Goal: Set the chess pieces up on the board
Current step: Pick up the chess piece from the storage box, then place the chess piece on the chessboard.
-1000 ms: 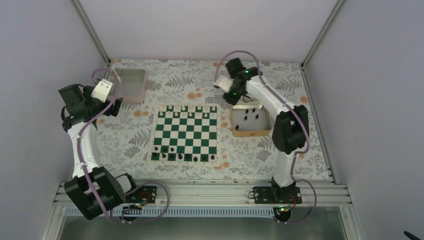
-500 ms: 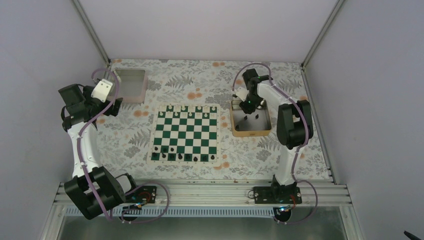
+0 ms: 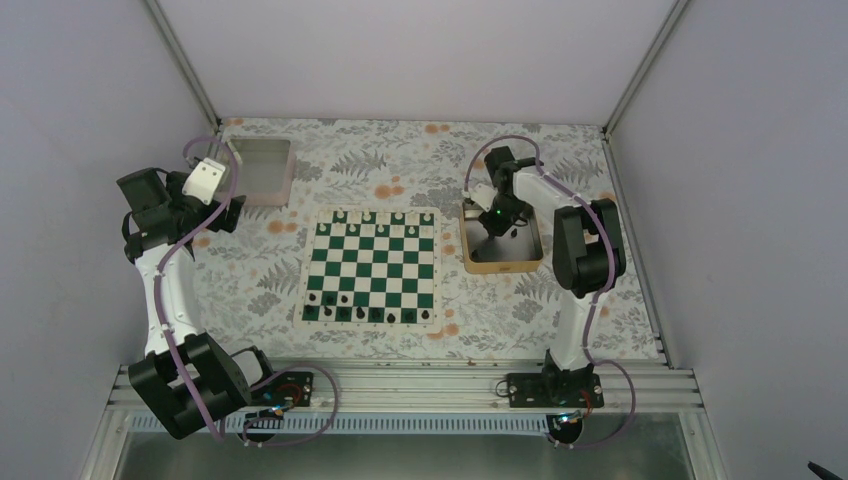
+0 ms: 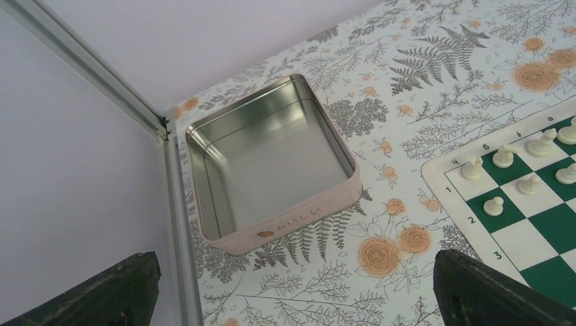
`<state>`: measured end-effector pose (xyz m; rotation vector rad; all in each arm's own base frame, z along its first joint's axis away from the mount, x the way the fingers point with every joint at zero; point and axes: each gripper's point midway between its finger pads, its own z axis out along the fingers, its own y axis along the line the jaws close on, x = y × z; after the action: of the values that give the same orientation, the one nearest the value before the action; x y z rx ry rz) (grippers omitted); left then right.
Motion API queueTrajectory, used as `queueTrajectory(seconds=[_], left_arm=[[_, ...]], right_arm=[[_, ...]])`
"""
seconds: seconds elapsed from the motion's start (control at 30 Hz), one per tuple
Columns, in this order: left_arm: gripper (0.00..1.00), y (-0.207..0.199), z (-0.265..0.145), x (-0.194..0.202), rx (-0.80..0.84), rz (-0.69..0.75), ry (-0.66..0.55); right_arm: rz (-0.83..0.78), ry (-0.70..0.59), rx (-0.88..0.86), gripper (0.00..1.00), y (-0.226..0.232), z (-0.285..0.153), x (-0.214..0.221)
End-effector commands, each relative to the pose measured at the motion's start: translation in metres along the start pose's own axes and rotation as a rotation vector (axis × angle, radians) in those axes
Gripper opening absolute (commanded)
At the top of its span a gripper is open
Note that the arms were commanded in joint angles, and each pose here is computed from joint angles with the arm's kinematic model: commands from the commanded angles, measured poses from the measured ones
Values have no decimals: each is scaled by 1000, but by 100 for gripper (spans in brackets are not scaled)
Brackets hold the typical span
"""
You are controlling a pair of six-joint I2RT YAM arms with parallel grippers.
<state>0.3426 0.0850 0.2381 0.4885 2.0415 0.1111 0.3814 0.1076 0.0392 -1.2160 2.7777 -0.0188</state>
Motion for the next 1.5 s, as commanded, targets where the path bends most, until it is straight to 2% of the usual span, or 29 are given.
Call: queueTrajectory(seconds=[0.0,0.3,0.5,0.73,0.87,0.97,1.23,1.47], left_arm=[[100,1,-1,-5,5,12,-18],[100,2,-2,-4,1,16,-15],[100,1,-3,-5,-2,14,-18],[100,1,-3,-6,2,14,-24],[100,1,-5,-8,1,15,-25],[100,2,-5,-9,-3,17,-25],[100,0,-4,-4,-2,7,-15],[100,-1,-4,-5,2,-5,-25]], right_arm=[[-10,-8,-32,20,5,8,-2],[-9,-14,-37,4,6,6,-4],[-15,-12,1,4,3,-22,1],[-85,-110,46,4,27,-90,-33],[-223,-183,41,4,78,-119,-71],[-326,-237,-32,4,127,-125,-98],[-578,-212,-167,4,252,-96,-125],[-697,-169,-197,4,309,-62,-129]])
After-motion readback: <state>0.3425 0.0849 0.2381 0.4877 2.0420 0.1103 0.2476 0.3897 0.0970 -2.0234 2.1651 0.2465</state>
